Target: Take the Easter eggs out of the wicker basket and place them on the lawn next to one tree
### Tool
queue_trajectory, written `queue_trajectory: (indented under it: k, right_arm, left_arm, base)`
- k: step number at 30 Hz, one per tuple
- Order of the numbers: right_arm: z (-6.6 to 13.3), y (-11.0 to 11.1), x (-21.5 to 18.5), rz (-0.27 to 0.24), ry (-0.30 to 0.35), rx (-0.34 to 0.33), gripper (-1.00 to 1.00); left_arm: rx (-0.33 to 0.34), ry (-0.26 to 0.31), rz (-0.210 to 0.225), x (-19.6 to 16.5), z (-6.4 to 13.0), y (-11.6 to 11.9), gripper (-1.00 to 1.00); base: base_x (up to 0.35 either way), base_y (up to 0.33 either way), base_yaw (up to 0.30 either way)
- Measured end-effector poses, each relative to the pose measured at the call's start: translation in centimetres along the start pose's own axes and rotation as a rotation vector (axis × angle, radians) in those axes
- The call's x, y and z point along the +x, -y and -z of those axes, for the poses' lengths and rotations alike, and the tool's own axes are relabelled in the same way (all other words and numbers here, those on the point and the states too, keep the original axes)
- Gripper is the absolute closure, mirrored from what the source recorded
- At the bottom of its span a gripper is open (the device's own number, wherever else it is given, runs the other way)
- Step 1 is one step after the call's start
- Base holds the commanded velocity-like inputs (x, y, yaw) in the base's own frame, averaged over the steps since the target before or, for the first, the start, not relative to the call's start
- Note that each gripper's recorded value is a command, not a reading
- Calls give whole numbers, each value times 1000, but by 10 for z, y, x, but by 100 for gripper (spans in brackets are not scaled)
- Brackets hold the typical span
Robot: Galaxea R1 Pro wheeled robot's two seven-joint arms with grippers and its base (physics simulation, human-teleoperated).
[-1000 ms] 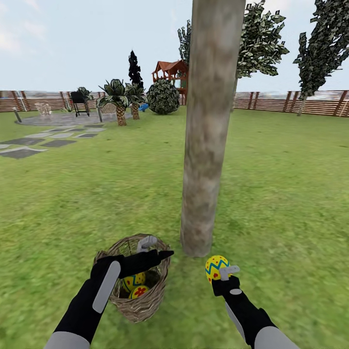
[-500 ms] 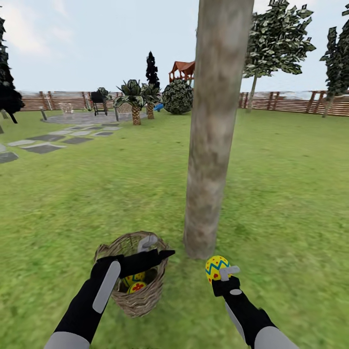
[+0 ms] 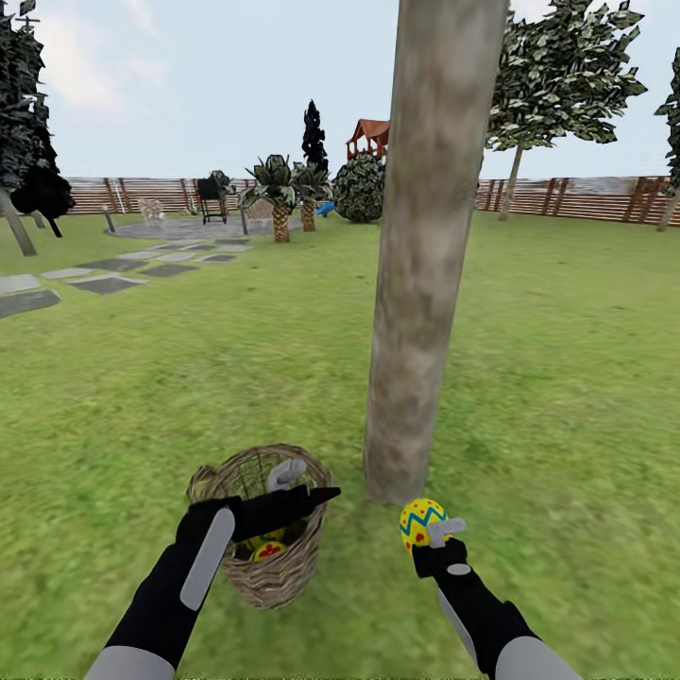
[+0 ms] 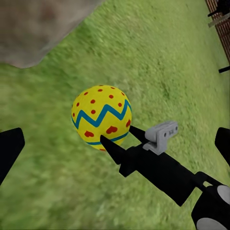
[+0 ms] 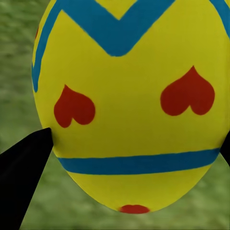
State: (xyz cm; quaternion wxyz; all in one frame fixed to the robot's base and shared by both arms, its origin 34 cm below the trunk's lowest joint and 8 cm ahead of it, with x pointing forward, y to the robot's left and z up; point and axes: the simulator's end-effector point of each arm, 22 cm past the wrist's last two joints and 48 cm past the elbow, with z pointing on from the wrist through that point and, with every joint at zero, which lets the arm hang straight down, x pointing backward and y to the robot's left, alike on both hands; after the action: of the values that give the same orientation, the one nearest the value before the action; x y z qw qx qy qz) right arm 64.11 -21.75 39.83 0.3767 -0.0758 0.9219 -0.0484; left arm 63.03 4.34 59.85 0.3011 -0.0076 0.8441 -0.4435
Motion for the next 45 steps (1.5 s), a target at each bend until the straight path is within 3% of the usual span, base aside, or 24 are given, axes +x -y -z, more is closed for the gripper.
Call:
queue_trajectory:
  k: [3,7,10,12,14,17,25,30,45]
  right_arm:
    - [-4,-1,5,1,3,0,100]
    - [-8,-9,11,5,7,-8,100]
    - [-11,-14,16,13,8,-12,100]
    - [-13,-15,20,14,7,-12,100]
    - [-16,-16,24,15,7,-12,100]
    - [-20,-17,29,19,8,-11,100]
    - [-28,-32,40,15,14,-25,100]
    - [-34,-32,50,15,15,-23,100]
    - [-51,-38,81,15,-9,-28,100]
  left_arm:
    - [4,11,-9,0,0,-1,-100]
    - [38,73,-79,-24,12,23,-100]
    - [94,102,-78,-36,11,40,-100]
    - [233,144,-27,-56,16,74,-100]
    - [404,124,0,-50,17,118,-100]
    - [515,89,-2,-33,17,148,-100]
    - [529,65,5,-15,11,140,-100]
    - [585,62,52,-10,16,141,-100]
    - [583,53,77,8,3,117,-100]
  base:
    - [0,0,0]
    - [0,0,0]
    - [0,0,0]
    - [0,0,0]
    - [0,0,0]
    - [0,0,0]
    - [0,0,0]
    - [0,0,0]
    - [0,0,0]
